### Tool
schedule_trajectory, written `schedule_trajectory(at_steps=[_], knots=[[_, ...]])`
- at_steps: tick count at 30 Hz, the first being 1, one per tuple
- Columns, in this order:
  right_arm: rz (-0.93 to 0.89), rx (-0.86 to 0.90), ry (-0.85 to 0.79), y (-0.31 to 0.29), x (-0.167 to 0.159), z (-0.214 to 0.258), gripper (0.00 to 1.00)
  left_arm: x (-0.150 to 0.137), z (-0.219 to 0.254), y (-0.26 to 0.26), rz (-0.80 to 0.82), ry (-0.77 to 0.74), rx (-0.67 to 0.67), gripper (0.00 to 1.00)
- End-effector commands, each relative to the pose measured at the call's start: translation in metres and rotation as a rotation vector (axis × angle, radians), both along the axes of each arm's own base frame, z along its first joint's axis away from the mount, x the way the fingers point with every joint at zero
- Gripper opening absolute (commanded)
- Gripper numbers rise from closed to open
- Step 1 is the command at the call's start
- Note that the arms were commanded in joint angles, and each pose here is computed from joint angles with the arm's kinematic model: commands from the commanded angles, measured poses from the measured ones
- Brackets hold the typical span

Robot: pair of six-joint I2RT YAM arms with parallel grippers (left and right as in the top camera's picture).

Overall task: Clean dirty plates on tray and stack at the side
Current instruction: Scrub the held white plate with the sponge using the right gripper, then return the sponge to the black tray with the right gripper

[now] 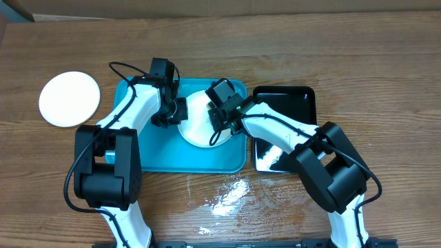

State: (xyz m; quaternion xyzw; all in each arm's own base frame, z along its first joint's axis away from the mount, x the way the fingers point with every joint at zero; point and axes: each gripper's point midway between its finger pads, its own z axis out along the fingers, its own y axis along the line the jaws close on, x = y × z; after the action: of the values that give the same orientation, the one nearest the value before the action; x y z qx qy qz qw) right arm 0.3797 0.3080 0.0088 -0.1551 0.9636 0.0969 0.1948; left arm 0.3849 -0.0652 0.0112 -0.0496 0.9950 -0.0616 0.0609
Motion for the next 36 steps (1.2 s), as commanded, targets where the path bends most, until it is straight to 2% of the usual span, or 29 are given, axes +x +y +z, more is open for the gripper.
schedule_trajectory(at_steps=[1,4,6,13,16,20,21,27,33,36], knots=[[-0.01,0.102,0.178,0.011,-0.031,-0.009,0.04,-0.002,-0.002,0.008,0.028,0.003,0.031,0.04],[-0.015,0.14,0.247,0.016,-0.043,-0.008,0.04,-0.001,-0.001,0.008,0.028,0.001,0.031,0.04],[-0.017,0.154,0.235,0.017,-0.041,0.002,0.04,-0.001,-0.001,0.008,0.028,0.001,0.031,0.04],[-0.068,0.281,0.075,0.004,0.003,0.103,0.04,-0.001,-0.002,0.008,0.028,0.002,0.031,0.04],[-0.131,0.304,0.048,-0.027,0.017,0.133,0.04,-0.001,-0.002,0.008,0.028,0.002,0.031,0.04],[-0.194,0.303,0.133,-0.061,0.013,0.134,0.04,-0.001,-0.002,0.008,0.028,0.002,0.031,0.04],[-0.26,0.272,0.195,-0.091,0.009,0.129,0.04,-0.001,-0.001,0.008,0.028,0.001,0.031,0.04],[-0.427,0.137,0.357,-0.183,-0.012,0.11,0.04,-0.001,-0.001,0.008,0.028,0.0,0.031,0.04],[-0.563,0.034,0.402,-0.241,-0.021,0.102,0.04,0.0,-0.001,0.008,0.028,-0.003,0.031,0.04],[-0.578,0.014,0.418,-0.248,-0.027,0.093,0.04,0.0,-0.001,0.008,0.028,-0.003,0.031,0.04]])
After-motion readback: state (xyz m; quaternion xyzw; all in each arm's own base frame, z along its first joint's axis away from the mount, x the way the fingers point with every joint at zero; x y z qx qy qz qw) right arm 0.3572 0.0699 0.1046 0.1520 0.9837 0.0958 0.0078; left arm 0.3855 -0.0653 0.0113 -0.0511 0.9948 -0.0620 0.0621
